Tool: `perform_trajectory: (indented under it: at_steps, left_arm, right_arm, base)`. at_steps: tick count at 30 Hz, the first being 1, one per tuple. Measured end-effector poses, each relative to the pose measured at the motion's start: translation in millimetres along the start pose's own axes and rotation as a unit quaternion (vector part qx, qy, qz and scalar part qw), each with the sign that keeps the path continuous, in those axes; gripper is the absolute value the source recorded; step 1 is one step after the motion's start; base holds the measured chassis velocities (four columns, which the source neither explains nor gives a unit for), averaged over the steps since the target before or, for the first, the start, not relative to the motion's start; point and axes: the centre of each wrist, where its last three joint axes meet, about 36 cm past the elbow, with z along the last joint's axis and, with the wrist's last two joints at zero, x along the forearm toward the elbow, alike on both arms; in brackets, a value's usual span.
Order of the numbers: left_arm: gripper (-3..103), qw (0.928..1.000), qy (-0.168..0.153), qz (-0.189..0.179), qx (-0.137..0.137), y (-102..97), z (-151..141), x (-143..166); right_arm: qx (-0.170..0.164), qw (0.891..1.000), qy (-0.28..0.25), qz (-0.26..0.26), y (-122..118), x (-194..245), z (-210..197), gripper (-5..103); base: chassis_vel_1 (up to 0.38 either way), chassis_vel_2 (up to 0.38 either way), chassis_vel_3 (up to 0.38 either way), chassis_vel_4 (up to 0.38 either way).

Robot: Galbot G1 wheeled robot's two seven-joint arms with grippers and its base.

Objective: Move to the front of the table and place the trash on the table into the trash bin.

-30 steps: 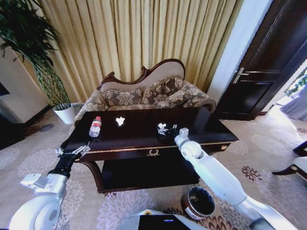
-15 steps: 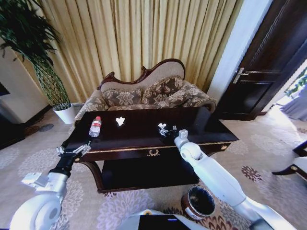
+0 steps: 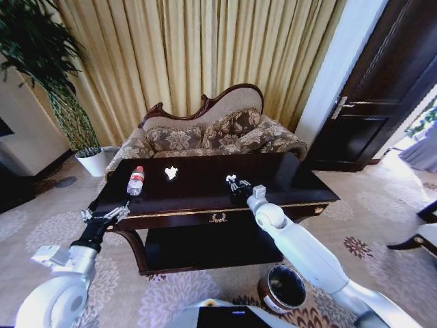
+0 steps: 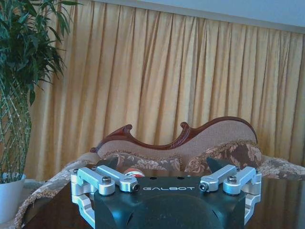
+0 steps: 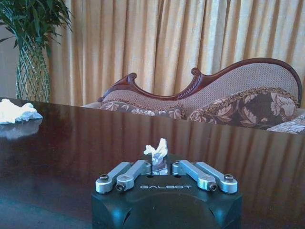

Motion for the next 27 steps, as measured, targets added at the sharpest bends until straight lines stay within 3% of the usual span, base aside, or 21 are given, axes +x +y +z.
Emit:
perform_trajectory:
  at_steps: [2,6,14,21,27]
  left_arm:
    - [100,1.0,0.0,0.0,0.0,0.2,1,-1]
    - [100,1.0,0.001,0.0,0.001,0.5,2,-1]
    - [100,1.0,0.002,-0.001,0.002,1.7,4,-3]
    - [100,1.0,0.003,0.003,0.005,3.5,8,-6]
    - [100,0.9999,0.006,0.013,0.01,1.1,14,-13]
  right_arm:
    - [0.0,1.0,0.001,0.001,0,0,0,5]
    - [0.0,1.0,0.001,0.001,1,0,1,1]
    - [-0.007,1.0,-0.013,0.017,3,2,-10,0]
    - [-0.011,0.998,-0.027,0.055,-19,22,-25,0]
    - [0.008,0.996,-0.02,0.083,-40,71,-33,0]
  base:
    - [0.0,0.0,0.0,0.0]
    - [0.0,0.0,0.0,0.0]
    - [0.0,0.0,0.0,0.0]
    - [0.0,0.0,0.0,0.0]
    - [0.0,0.0,0.0,0.0]
